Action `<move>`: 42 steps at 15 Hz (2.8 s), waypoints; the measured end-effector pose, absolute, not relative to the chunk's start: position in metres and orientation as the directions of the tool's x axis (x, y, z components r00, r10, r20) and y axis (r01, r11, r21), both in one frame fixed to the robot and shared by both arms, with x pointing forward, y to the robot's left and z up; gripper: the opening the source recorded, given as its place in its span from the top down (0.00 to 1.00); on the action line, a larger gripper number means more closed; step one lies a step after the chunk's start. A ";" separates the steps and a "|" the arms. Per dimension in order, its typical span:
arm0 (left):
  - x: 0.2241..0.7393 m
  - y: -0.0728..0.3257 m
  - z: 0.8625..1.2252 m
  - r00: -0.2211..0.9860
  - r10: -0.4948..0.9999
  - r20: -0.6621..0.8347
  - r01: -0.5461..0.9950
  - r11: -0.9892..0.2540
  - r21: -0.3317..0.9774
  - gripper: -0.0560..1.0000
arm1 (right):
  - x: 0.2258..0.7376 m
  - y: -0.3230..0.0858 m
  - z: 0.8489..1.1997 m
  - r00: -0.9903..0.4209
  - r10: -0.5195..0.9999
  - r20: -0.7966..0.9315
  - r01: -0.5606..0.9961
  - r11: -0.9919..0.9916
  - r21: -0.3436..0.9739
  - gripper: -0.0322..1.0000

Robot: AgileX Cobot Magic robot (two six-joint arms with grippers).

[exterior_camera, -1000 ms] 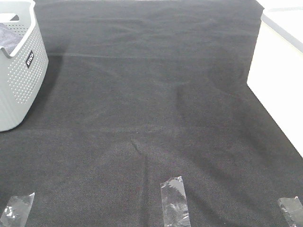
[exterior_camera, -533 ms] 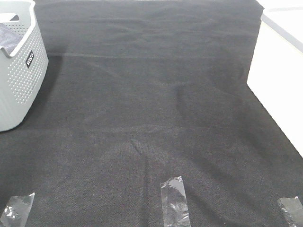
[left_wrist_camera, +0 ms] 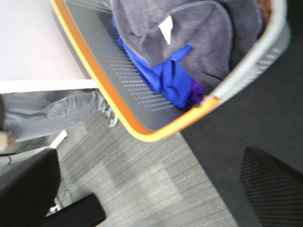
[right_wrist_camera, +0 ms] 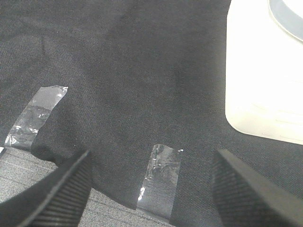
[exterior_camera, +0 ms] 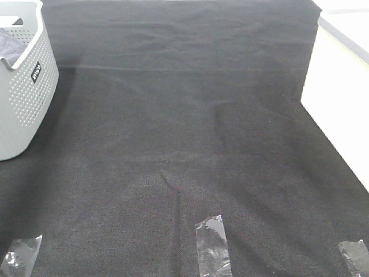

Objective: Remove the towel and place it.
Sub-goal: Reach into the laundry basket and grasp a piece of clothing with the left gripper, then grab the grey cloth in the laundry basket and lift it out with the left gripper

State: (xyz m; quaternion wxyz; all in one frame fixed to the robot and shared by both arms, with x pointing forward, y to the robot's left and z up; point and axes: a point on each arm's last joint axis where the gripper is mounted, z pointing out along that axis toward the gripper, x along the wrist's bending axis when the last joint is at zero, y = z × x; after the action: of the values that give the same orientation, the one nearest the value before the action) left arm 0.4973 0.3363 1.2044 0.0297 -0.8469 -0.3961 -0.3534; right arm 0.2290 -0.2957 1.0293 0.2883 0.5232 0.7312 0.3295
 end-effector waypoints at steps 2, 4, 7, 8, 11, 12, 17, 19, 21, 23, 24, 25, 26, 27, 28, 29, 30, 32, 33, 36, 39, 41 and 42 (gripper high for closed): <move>0.543 0.342 1.190 0.475 0.616 0.629 0.706 -0.693 0.146 0.02 | 0.229 -0.296 1.029 -0.286 0.955 -0.077 0.575 0.235 0.784 0.29; 0.586 0.348 1.167 0.522 0.571 0.634 0.713 -0.699 0.042 0.02 | 0.229 -0.296 1.029 -0.286 0.955 -0.077 0.575 0.235 0.784 0.29; 0.640 0.352 1.124 0.625 0.499 0.599 0.676 -0.731 -0.096 0.02 | 0.229 -0.296 1.029 -0.286 0.955 -0.077 0.575 0.235 0.784 0.29; 0.656 0.353 1.109 0.656 0.481 0.581 0.657 -0.743 -0.126 0.02 | 0.229 -0.296 1.029 -0.286 0.955 -0.077 0.575 0.235 0.784 0.29; 0.683 0.356 1.064 0.748 0.430 0.505 0.593 -0.774 -0.220 0.03 | 0.229 -0.296 1.029 -0.286 0.955 -0.077 0.575 0.235 0.784 0.29; 0.688 0.361 1.052 0.761 0.426 0.488 0.585 -0.776 -0.235 0.03 | 0.229 -0.296 1.029 -0.286 0.955 -0.077 0.575 0.235 0.784 0.29; 0.707 0.376 1.006 0.790 0.404 0.461 0.552 -0.796 -0.248 0.03 | 0.229 -0.296 1.029 -0.286 0.955 -0.077 0.575 0.235 0.784 0.29; 0.712 0.382 0.988 0.798 0.412 0.440 0.549 -0.798 -0.249 0.03 | 0.229 -0.296 1.029 -0.286 0.955 -0.077 0.575 0.235 0.784 0.29; 0.716 0.383 0.971 0.816 0.405 0.413 0.528 -0.813 -0.246 0.04 | 0.229 -0.296 1.029 -0.286 0.955 -0.077 0.575 0.235 0.784 0.29; 0.716 0.379 0.968 0.829 0.404 0.387 0.508 -0.832 -0.221 0.12 | 0.229 -0.296 1.029 -0.286 0.955 -0.077 0.575 0.235 0.784 0.29; 0.716 0.379 0.968 0.832 0.401 0.383 0.503 -0.836 -0.219 0.20 | 0.229 -0.296 1.029 -0.286 0.955 -0.077 0.575 0.235 0.784 0.29; 0.717 0.379 0.969 0.832 0.399 0.386 0.502 -0.837 -0.217 0.32 | 0.229 -0.296 1.029 -0.286 0.955 -0.077 0.575 0.235 0.784 0.29; 0.717 0.379 0.970 0.827 0.402 0.393 0.507 -0.834 -0.215 0.49 | 0.229 -0.296 1.029 -0.286 0.955 -0.077 0.575 0.235 0.784 0.29; 0.718 0.380 0.972 0.819 0.407 0.404 0.518 -0.827 -0.216 0.66 | 0.229 -0.296 1.029 -0.286 0.955 -0.077 0.575 0.235 0.784 0.29; 0.718 0.381 0.973 0.813 0.410 0.414 0.527 -0.820 -0.223 0.79 | 0.229 -0.296 1.029 -0.286 0.955 -0.077 0.575 0.235 0.784 0.29; 0.718 0.383 0.974 0.806 0.413 0.425 0.538 -0.810 -0.233 0.88 | 0.229 -0.296 1.029 -0.286 0.955 -0.077 0.575 0.235 0.784 0.29; 0.718 0.384 0.974 0.797 0.420 0.434 0.550 -0.801 -0.236 0.93 | 0.229 -0.296 1.029 -0.286 0.955 -0.077 0.575 0.235 0.784 0.29; 0.718 0.384 0.975 0.784 0.434 0.444 0.569 -0.788 -0.234 0.94 | 0.229 -0.296 1.029 -0.286 0.955 -0.077 0.575 0.235 0.784 0.29; 0.718 0.385 0.975 0.781 0.437 0.446 0.573 -0.786 -0.233 0.94 | 0.229 -0.296 1.029 -0.286 0.955 -0.077 0.575 0.235 0.784 0.29; 0.717 0.385 0.974 0.781 0.448 0.434 0.580 -0.779 -0.239 0.94 | 0.229 -0.296 1.029 -0.286 0.955 -0.077 0.575 0.235 0.784 0.29; 0.711 0.381 0.992 0.725 0.527 0.444 0.645 -0.746 -0.168 0.94 | 0.229 -0.296 1.029 -0.286 0.955 -0.077 0.575 0.235 0.784 0.29; 0.704 0.377 1.029 0.626 0.613 0.483 0.715 -0.698 -0.040 0.94 | 0.229 -0.296 1.029 -0.286 0.955 -0.077 0.575 0.235 0.784 0.29; 0.698 0.374 1.048 0.576 0.652 0.493 0.739 -0.673 0.026 0.94 | 0.229 -0.296 1.029 -0.286 0.955 -0.077 0.575 0.235 0.784 0.29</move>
State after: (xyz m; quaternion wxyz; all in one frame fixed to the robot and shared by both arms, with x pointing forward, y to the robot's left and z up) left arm 0.6980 0.3738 1.0478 0.0915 -0.8830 -0.3939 -0.2382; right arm 0.2290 -0.2957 1.0293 0.2883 0.5232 0.7312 0.3295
